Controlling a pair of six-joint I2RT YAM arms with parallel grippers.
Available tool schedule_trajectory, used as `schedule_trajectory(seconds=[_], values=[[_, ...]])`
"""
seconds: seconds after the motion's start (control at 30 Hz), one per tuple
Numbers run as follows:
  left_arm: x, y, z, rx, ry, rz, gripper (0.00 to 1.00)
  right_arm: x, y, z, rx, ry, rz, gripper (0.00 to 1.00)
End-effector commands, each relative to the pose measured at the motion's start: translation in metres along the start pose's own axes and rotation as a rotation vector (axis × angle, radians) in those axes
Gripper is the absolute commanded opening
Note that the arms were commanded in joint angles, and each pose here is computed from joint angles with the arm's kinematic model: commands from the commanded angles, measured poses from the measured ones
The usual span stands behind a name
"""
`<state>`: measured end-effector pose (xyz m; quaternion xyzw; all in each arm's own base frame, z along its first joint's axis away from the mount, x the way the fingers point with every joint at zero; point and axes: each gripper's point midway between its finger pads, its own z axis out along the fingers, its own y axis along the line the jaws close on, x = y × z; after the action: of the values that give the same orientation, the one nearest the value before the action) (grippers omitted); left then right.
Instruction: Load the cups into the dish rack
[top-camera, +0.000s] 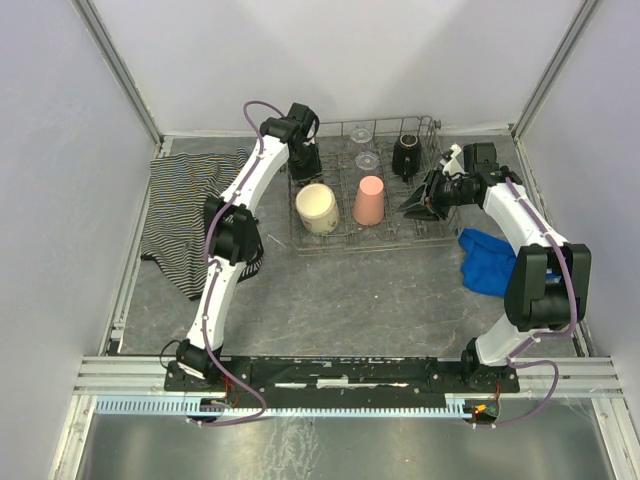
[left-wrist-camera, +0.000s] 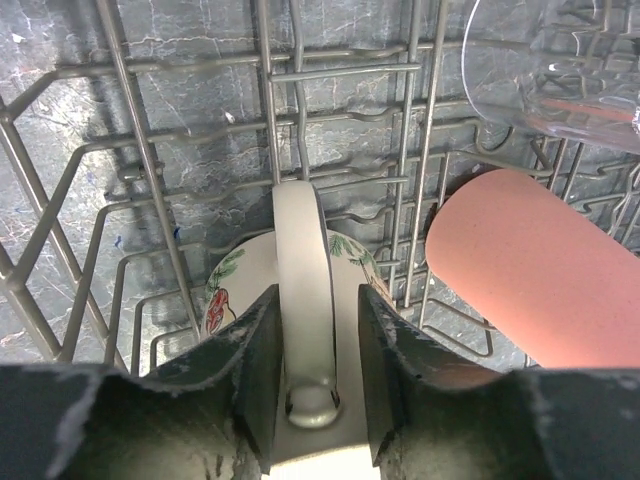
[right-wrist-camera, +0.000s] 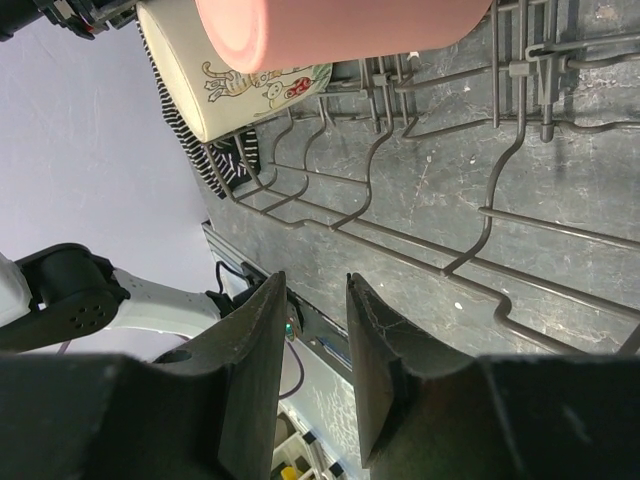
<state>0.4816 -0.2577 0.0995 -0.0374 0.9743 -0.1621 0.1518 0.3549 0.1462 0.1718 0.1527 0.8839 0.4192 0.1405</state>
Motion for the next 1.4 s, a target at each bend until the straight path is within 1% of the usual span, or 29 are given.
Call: schedule_trajectory(seconds=[0.0,0.07,0.23,0.53,0.63,0.77,0.83,0.87,0.9,0.93,1.03,1.17,1.2,1.27,1.3,1.33,1.37], values=[[-0.006,-0.011,-0.003,0.049,-0.017,0.014,0.46,-0.006,0.001,-0.002,-0.001,-0.014,-0.027,0.38],[-0.009,-0.012,-0.004,0.054,-0.027,0.014,0.47,-0.006,0.002,-0.001,-0.003,-0.013,-0.028,0.38],[-0.025,-0.015,-0.015,0.075,-0.087,0.003,0.56,-0.008,0.002,0.000,-0.004,-0.011,-0.029,0.38],[-0.064,-0.016,-0.042,0.153,-0.211,-0.056,0.63,-0.010,0.001,0.000,0.002,-0.010,-0.037,0.39],[-0.081,-0.017,-0.062,0.191,-0.273,-0.079,0.64,-0.012,0.004,-0.001,-0.002,-0.015,-0.045,0.39],[-0.104,-0.018,-0.100,0.240,-0.368,-0.108,0.67,-0.017,0.011,-0.004,-0.008,-0.030,-0.057,0.39],[-0.110,-0.012,-0.113,0.234,-0.404,-0.116,0.69,-0.023,0.017,-0.007,-0.015,-0.047,-0.066,0.39],[-0.115,-0.010,-0.134,0.239,-0.449,-0.112,0.69,-0.026,0.020,-0.009,-0.014,-0.056,-0.071,0.39],[-0.118,-0.005,-0.143,0.230,-0.475,-0.114,0.69,-0.031,0.026,-0.013,-0.010,-0.071,-0.089,0.39],[-0.121,-0.003,-0.160,0.234,-0.521,-0.113,0.70,-0.037,0.028,-0.016,0.009,-0.088,-0.104,0.39],[-0.132,0.017,-0.176,0.239,-0.617,-0.153,0.71,-0.057,0.026,-0.031,0.095,-0.153,-0.145,0.41],[-0.136,0.037,-0.178,0.209,-0.664,-0.200,0.74,-0.086,0.001,-0.048,0.272,-0.240,-0.135,0.40],[-0.135,0.040,-0.177,0.187,-0.665,-0.198,0.74,-0.094,-0.008,-0.053,0.317,-0.264,-0.125,0.37],[-0.124,0.051,-0.170,0.139,-0.644,-0.213,0.73,-0.106,-0.028,-0.063,0.408,-0.297,-0.110,0.19],[-0.116,0.057,-0.166,0.115,-0.632,-0.215,0.72,-0.112,-0.039,-0.068,0.459,-0.305,-0.107,0.12],[-0.106,0.065,-0.161,0.075,-0.622,-0.219,0.70,-0.117,-0.049,-0.074,0.510,-0.315,-0.104,0.06],[-0.097,0.071,-0.161,0.045,-0.618,-0.221,0.68,-0.121,-0.058,-0.079,0.552,-0.321,-0.104,0.02]])
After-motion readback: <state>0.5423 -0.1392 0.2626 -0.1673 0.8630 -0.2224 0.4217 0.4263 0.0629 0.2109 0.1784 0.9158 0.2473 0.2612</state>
